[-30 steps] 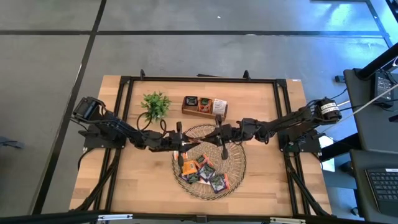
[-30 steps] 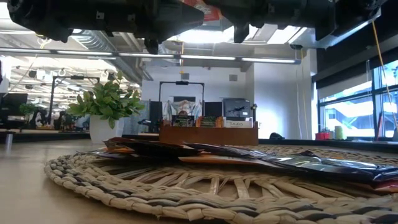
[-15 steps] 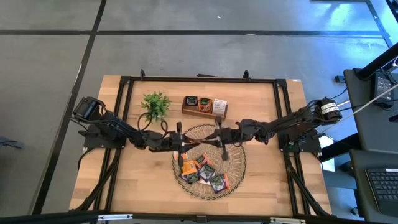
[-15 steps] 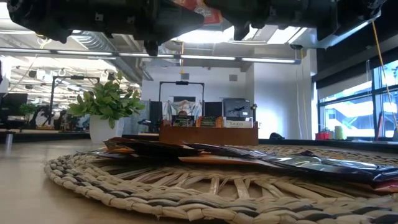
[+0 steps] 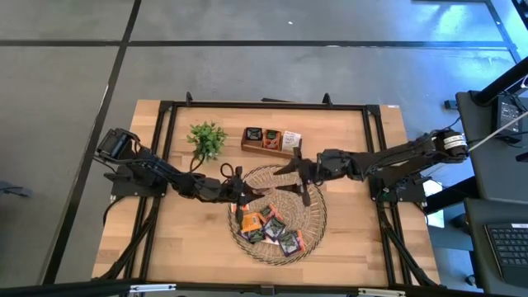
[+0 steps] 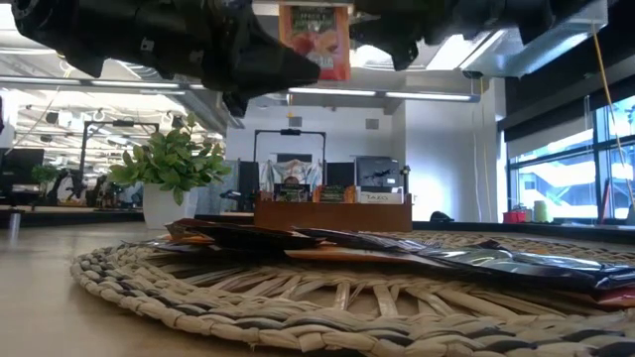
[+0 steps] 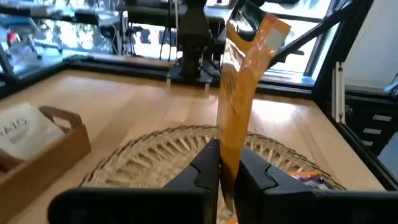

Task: Pick & Place Tea
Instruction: Put the orange and black tea bag into the middle section of the wooden organizer

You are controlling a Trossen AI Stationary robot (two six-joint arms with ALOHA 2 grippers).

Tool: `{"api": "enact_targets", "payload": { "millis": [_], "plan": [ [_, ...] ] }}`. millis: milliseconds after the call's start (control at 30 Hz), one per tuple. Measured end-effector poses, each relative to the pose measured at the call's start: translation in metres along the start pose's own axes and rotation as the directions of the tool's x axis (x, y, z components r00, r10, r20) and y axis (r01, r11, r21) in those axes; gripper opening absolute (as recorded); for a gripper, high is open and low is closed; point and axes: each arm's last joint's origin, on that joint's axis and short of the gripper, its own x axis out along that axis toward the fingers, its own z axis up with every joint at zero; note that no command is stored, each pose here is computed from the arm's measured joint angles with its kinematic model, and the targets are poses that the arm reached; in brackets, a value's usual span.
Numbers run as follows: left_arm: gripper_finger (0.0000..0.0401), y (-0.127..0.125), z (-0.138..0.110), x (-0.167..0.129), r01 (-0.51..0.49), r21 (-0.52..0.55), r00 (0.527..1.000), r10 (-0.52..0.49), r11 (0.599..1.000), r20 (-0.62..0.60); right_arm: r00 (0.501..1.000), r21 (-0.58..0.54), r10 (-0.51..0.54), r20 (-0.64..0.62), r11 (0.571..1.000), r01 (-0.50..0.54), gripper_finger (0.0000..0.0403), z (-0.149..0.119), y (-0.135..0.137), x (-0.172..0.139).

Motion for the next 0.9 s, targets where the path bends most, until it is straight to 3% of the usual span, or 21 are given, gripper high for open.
{"api": "enact_targets", "payload": {
  "millis": [100, 300, 467, 733, 900],
  "plan": [
    [0.002, 0.0, -0.001, 0.0, 0.004, -0.007, 1.0, -0.004, 1.0, -0.012, 0.999, 0.077, 0.0, -0.034, 0.997, 0.003, 0.0231, 0.013, -0.003, 0.002],
    [0.002, -0.001, -0.003, 0.0, 0.038, -0.033, 0.999, -0.04, 0.999, -0.034, 0.971, 0.0, 0.063, -0.23, 0.998, -0.065, 0.0225, 0.034, 0.0, 0.018],
    [0.002, -0.001, -0.003, 0.0, 0.034, -0.027, 0.999, -0.035, 0.999, -0.04, 0.949, -0.023, 0.078, -0.305, 0.996, -0.089, 0.0201, 0.033, 0.005, 0.038],
    [0.002, -0.001, -0.004, 0.0, 0.033, -0.025, 0.999, -0.034, 0.999, -0.041, 0.942, -0.022, 0.082, -0.326, 0.995, -0.095, 0.016, 0.027, 0.007, 0.046],
    [0.002, 0.0, -0.004, 0.0, 0.031, -0.023, 0.998, -0.032, 0.999, -0.047, 0.946, -0.021, 0.083, -0.313, 0.995, -0.094, 0.0113, 0.029, 0.007, 0.045]
  ]
}}
